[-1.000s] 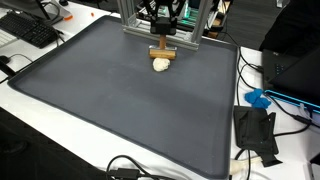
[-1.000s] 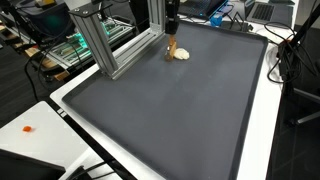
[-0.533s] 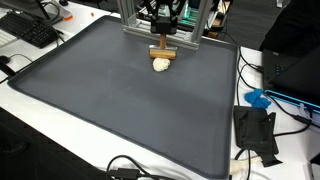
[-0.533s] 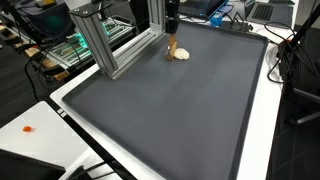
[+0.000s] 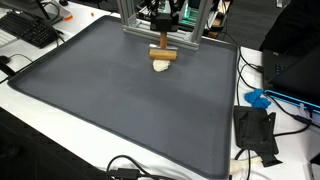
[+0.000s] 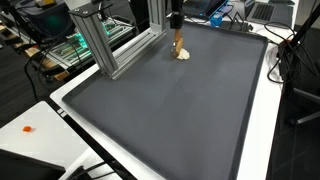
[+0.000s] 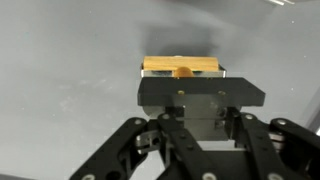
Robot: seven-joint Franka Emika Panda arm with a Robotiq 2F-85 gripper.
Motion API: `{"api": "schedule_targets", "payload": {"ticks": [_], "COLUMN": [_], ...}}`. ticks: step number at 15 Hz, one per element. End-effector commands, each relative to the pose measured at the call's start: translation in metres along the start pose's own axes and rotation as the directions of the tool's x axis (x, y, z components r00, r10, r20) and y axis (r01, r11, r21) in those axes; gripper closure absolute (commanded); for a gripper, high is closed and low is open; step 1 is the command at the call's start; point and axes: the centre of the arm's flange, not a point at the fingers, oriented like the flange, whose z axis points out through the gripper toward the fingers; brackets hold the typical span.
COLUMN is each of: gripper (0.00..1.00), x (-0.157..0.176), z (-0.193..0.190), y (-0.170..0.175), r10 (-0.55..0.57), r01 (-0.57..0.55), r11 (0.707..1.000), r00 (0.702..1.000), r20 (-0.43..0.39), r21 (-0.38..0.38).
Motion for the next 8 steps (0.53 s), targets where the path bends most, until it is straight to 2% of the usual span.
{"api": "schedule_targets", "payload": {"ticks": [1, 4, 8], "gripper": [0.78, 0.78, 0.78], "x": [0.002, 0.002, 0.005], "z": [-0.008, 0.002, 0.018], "y": [-0.001, -0.001, 0.002], "r10": [0.112, 0.243, 0.413], "r01": [-0.111, -0.241, -0.411], "r11": [0.993, 0.968, 0.91], "r00": [0.994, 0.97, 0.91], "r20": [-0.014, -0.01, -0.032], "r21": [0.043, 0.069, 0.046]}}
